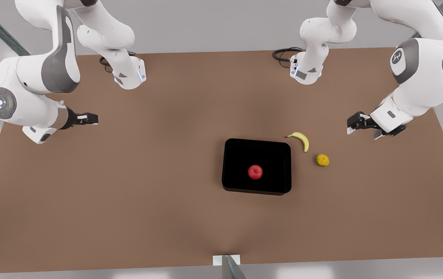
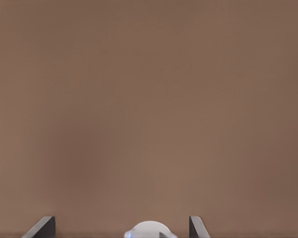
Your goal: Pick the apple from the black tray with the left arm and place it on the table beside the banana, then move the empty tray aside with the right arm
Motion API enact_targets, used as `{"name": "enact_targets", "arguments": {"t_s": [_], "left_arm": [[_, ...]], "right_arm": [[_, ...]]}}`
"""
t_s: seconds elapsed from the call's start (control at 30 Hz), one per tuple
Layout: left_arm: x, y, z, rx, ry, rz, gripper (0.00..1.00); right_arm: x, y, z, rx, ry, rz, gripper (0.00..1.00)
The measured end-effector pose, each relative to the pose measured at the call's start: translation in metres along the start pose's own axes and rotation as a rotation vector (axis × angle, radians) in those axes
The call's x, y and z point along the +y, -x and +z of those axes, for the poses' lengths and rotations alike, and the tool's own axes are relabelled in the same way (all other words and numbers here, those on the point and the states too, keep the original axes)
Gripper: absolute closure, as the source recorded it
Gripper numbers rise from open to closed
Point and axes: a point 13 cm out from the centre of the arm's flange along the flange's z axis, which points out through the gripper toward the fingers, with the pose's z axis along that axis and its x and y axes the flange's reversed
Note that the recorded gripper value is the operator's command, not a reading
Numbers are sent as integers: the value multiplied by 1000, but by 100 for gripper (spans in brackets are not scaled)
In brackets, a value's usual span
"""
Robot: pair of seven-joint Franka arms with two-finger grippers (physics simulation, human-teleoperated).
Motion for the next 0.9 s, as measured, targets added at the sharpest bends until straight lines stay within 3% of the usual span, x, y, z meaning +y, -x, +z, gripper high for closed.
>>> {"name": "enact_targets", "arguments": {"t_s": [0.13, 0.27, 0.33, 0.57, 0.9], "left_arm": [[-36, 5, 14, 22, 34, 74, 0], [-284, -25, 103, 142, 107, 452, 0], [-338, -41, 145, 175, 154, 506, 0], [-267, -33, 265, 256, 219, 254, 0], [-265, 18, 312, 116, 145, -48, 0]], "right_arm": [[3, -1, 0, 3, -1, -7, 0], [4, -1, 1, 5, -1, -9, 0], [3, -1, 1, 5, -1, -8, 0], [3, -1, 1, 6, 0, -7, 0], [3, -2, 1, 7, 0, -9, 0]]}}
